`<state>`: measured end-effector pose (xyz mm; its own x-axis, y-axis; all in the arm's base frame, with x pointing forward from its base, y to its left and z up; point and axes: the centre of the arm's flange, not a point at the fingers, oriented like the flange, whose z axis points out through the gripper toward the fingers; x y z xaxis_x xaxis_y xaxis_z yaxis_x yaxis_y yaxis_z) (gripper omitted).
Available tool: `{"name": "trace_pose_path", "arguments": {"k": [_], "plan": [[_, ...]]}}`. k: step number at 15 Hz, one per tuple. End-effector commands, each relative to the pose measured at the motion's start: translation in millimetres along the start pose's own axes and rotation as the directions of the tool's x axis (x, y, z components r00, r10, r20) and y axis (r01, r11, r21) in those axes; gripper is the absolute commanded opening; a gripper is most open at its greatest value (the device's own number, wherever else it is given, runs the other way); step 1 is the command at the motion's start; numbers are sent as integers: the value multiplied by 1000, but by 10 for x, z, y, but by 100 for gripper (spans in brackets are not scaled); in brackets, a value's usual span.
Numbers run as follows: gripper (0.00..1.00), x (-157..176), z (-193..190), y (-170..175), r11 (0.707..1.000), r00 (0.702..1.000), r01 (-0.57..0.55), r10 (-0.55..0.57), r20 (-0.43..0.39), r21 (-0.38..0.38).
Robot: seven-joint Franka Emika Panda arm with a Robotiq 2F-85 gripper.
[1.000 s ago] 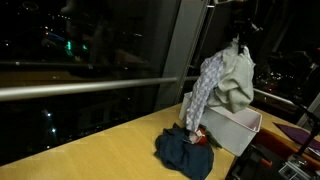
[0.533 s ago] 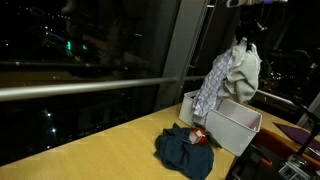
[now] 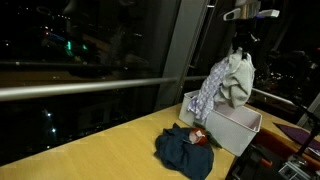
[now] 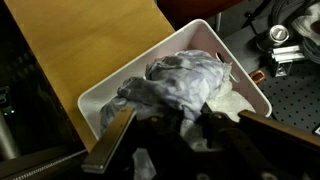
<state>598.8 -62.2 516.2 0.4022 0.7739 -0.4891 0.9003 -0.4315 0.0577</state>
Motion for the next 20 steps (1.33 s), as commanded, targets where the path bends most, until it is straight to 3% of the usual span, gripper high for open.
{"name": "trace_pose_path", "arguments": {"k": [1,6,10,16,20], "plan": [[3,-543,-193,112,1000,999,-29,29,-24,-11],[3,-1279,-571,126,995,995,-94,93,-21,-39],[3,-1529,-830,42,991,993,-116,113,-37,-68],[3,-867,-901,-124,994,998,-55,51,-43,-95],[3,-438,-746,-146,996,999,-9,5,-48,-85]]}}
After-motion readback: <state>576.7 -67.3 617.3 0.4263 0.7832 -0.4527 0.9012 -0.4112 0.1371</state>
